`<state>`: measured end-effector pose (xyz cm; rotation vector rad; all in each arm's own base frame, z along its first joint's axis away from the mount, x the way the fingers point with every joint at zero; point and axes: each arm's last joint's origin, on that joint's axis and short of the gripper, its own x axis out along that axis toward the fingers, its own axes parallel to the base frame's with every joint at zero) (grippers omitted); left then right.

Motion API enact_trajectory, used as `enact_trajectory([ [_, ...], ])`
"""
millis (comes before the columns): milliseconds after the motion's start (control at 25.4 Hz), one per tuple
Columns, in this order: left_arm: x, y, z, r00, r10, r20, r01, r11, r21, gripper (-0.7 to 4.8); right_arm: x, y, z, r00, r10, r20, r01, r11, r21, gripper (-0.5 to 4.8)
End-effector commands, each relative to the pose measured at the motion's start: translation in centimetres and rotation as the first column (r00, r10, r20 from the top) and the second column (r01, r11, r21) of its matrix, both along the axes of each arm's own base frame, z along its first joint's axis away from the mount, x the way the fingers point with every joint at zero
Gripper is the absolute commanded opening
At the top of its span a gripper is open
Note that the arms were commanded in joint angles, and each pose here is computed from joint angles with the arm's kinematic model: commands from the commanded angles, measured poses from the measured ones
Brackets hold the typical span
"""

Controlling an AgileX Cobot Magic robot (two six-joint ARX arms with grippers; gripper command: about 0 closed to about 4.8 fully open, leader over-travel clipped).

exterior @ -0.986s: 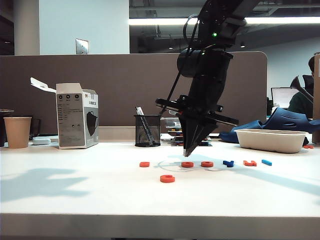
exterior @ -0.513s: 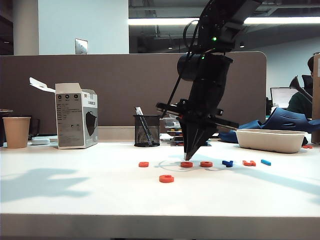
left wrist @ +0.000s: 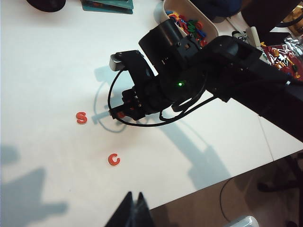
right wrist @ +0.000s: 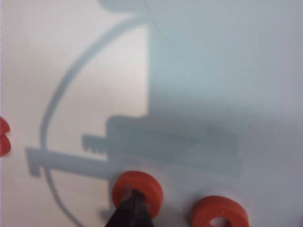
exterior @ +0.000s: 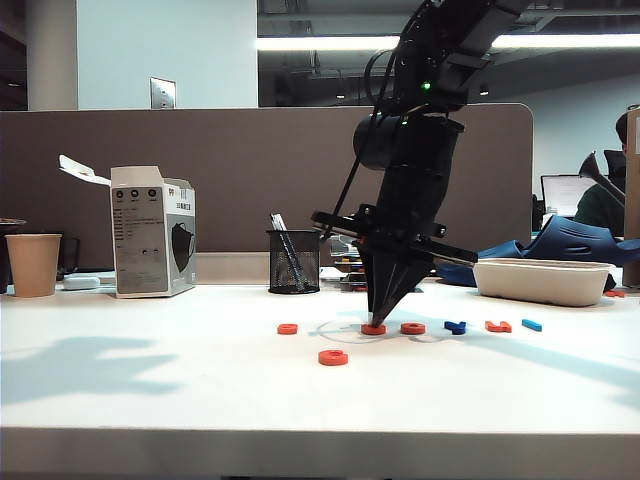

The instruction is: Select the appropriate letters from the row of letter magnets placed on the table to arrange into the word "cool".

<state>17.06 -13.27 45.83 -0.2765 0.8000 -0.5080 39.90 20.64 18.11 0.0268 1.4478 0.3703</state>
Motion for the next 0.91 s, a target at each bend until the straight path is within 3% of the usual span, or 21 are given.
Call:
enact_trajectory([
  [39,-0.1,0.1,0.3,1.0,-0.001,0.022,0.001,1.0,-0.01,-0.04,-0.4,-0.3,-1.0,0.999,-0.005,-0.038,0.001,0.996,-0.085,-0.02],
  [237,-0.1,0.1,0.3,1.0,-0.001,0.022,0.001,1.0,-0.01,-0.04,-0.5,-0.4,-1.0,0.999,-0.003,-0.053,-0.002,0.996,-0.094,-0.02],
  [592,0.1,0.0,0.6,0.999,0.0,0.049,0.002,1.0,-0.031,-0.04,-2.2,-0.9,-0.9,0.974,0.069,-0.217,-0.097,0.988,-0.122,-0.01],
  [907,0.1,-0.1,0.6,0.999,0.0,0.053,0.002,0.999,-0.034,-0.04,-3.8,1.0,0.2,0.963,0.134,-0.235,-0.157,0.984,-0.082,-0.02],
])
